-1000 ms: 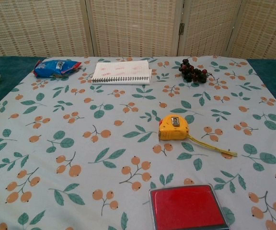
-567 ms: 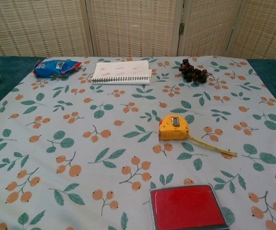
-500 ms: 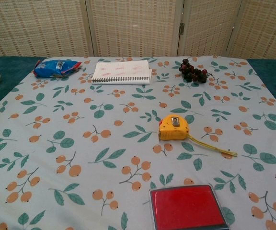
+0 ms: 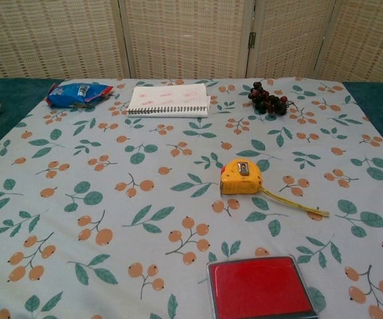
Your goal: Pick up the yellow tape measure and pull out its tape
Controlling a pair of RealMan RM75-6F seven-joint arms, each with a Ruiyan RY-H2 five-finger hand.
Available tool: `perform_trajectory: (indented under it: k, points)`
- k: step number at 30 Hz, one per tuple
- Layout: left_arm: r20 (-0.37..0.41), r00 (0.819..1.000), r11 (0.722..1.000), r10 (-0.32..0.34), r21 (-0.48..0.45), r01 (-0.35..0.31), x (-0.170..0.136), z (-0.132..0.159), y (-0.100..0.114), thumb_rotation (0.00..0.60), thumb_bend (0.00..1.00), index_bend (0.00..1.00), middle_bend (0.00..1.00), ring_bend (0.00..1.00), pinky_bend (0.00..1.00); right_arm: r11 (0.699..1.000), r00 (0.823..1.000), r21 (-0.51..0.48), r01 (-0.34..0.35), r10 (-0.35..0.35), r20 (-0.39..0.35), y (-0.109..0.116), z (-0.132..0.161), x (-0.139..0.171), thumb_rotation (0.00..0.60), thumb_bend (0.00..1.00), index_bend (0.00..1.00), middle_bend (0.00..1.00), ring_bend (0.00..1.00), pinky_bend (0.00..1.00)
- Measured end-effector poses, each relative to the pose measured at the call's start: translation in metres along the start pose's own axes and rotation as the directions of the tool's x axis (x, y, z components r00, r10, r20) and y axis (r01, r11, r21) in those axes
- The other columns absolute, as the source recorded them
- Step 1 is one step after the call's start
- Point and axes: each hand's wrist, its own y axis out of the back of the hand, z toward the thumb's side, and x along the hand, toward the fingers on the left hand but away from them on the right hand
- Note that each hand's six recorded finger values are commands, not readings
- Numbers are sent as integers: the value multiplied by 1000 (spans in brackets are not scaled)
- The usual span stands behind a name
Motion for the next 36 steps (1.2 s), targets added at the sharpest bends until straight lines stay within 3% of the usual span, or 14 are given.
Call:
perform_trajectory:
  k: [7,17,26,36]
  points:
    - [4,1000,1000,2,-5,-2,-2,1,1,600,272,194,58,78,0,995,993,22,-102,103,-60,-28,38,-41,600,357,33,110,118,44]
    - [3,1000,1000,0,-8,0,-5,0,1,600,272,194,58,78,0,964,955,101,-246,258,-146,-74,103,-96,600,357,33,110,116,49]
    - [3,1000,1000,-4,-9,4,-5,-1,1,600,272,194,58,78,0,946,941,178,-270,298,-157,-105,141,-130,600,357,102,154,135,62]
    - [2,1000,1000,-3,-8,3,-6,-1,1,600,272,194,58,77,0,939,939,202,-279,311,-149,-118,156,-145,600,357,141,187,155,71]
